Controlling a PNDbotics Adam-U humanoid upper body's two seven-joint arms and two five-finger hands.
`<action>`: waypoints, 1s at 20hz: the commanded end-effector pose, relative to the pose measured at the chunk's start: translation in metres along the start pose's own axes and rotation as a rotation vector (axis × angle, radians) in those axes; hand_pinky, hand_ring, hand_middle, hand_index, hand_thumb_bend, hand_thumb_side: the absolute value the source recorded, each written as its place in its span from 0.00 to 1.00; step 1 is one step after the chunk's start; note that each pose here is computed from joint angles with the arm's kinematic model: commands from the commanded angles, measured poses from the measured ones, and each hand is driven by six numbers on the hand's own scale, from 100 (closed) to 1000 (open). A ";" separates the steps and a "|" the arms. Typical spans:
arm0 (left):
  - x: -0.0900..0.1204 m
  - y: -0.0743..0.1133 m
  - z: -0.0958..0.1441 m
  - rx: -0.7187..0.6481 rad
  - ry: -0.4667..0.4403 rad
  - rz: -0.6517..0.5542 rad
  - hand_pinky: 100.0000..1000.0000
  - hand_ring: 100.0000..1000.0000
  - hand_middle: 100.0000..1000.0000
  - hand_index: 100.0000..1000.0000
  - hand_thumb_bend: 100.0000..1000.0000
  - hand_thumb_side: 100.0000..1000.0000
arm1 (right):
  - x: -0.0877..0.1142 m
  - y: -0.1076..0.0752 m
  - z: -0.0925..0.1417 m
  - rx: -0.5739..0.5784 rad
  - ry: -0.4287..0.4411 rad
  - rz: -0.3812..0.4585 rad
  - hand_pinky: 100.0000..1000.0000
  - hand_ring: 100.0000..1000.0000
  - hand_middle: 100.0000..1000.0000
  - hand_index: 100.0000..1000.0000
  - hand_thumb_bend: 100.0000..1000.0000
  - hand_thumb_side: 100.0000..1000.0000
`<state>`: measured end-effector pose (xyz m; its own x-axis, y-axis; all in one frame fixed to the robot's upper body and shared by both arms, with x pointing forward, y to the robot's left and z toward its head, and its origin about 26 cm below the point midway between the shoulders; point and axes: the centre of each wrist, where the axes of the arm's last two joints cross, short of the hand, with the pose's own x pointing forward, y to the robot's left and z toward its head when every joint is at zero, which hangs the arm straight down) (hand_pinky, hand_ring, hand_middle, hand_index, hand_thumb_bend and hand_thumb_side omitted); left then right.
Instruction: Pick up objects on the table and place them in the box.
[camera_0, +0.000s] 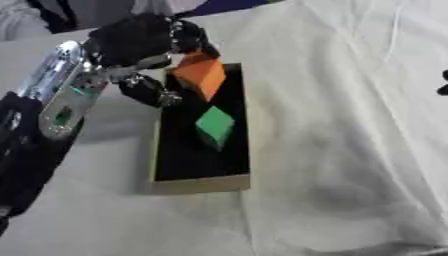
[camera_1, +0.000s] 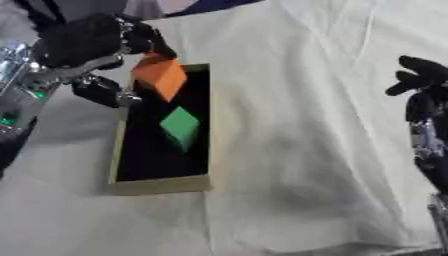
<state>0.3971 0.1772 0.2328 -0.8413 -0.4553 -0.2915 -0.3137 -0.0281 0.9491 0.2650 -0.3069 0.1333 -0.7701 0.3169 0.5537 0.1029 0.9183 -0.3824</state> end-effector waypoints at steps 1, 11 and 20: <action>-0.004 -0.002 -0.003 -0.015 0.008 -0.033 0.34 0.52 0.59 0.71 0.27 0.00 | 0.003 -0.004 -0.004 0.011 -0.014 0.012 0.85 0.89 0.49 0.83 0.00 0.64; 0.000 -0.038 -0.008 -0.130 0.010 -0.062 0.54 0.70 0.74 0.81 0.39 0.00 | 0.003 -0.003 -0.004 0.008 -0.014 0.010 0.85 0.89 0.49 0.83 0.00 0.64; 0.005 -0.035 -0.004 -0.142 0.055 -0.131 0.76 0.90 0.91 0.93 0.55 0.07 | 0.003 -0.003 -0.003 0.001 -0.018 0.013 0.85 0.89 0.49 0.83 0.00 0.64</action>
<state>0.4069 0.1698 0.1867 -0.7935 -0.4754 -0.3799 -0.3122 -0.2178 0.9247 0.2650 -0.3066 0.1331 -0.7699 0.3170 0.5538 0.1032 0.9183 -0.3821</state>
